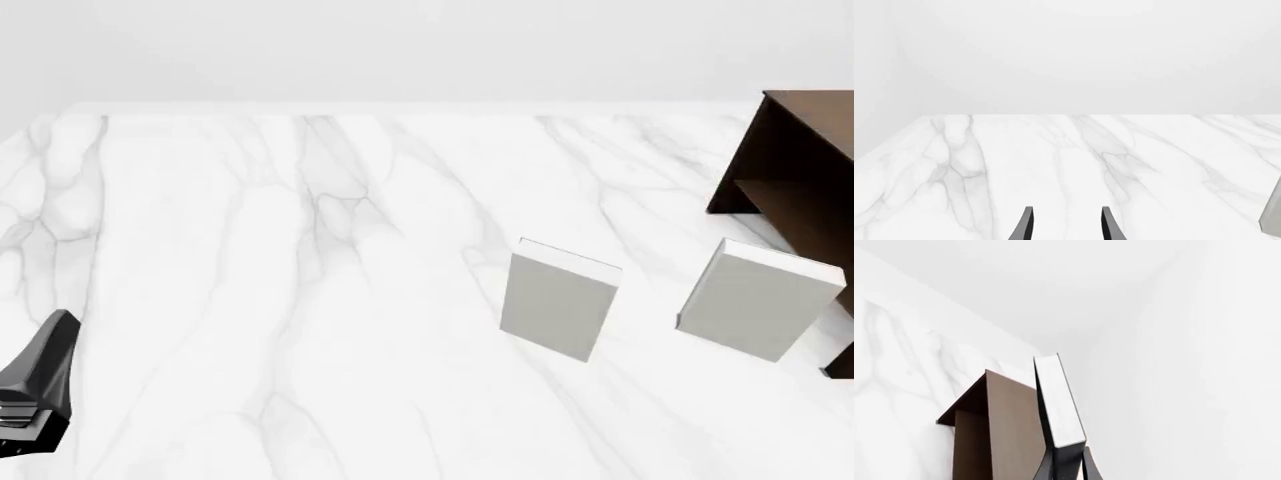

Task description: Pick up the book on the left and place it on top of the shelf.

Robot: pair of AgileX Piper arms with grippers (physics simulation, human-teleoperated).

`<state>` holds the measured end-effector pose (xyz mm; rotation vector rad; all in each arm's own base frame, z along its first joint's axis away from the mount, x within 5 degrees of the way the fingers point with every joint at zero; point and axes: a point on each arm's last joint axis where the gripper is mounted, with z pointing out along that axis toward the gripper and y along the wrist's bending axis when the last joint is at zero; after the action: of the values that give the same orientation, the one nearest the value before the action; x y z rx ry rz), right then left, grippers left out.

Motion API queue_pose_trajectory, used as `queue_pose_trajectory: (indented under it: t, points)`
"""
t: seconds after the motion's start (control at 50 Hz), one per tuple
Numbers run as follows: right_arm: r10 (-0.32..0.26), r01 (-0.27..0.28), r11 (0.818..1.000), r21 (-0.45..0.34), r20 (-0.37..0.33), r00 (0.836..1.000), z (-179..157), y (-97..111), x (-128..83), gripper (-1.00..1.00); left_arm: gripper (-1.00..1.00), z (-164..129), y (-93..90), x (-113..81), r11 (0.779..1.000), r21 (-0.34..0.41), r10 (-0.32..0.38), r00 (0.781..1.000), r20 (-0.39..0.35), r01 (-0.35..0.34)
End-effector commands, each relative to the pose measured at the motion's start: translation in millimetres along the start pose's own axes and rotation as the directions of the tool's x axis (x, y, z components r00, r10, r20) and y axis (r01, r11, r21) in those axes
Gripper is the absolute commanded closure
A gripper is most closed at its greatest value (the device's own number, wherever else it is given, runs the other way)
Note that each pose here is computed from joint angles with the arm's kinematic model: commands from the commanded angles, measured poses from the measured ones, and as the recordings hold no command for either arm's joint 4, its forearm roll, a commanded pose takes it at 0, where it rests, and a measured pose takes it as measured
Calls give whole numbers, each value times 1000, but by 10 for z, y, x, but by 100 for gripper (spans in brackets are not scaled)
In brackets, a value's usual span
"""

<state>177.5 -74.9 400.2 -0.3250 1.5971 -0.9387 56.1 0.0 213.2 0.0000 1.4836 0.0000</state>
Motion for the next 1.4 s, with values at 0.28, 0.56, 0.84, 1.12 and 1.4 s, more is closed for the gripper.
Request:
queue_pose_trajectory:
  t: [0.28, 0.56, 0.84, 1.12, 1.4]
  points:
    - [-4, 7, 998, 64, -40, 999, 55, -128, 79, 100, -100, 0, 0, 0, 1000, 0, 0, 1000, 0, 0]
    - [-24, 29, 996, 85, -65, 998, 97, -180, 123, 100, -100, 0, 0, 0, 1000, 0, 0, 1000, 0, 0]
    - [-33, 42, 994, 102, -87, 996, 174, -196, 203, 100, -100, 0, 0, 0, 1000, 0, 0, 1000, 0, 0]
    - [-39, 50, 993, 104, -105, 994, 282, -186, 279, 100, -100, 0, 0, 0, 1000, 0, 0, 1000, 0, 0]
    - [-38, 51, 993, 108, -117, 992, 424, -182, 352, 100, -100, 0, 0, 0, 1000, 0, 0, 1000, 0, 0]
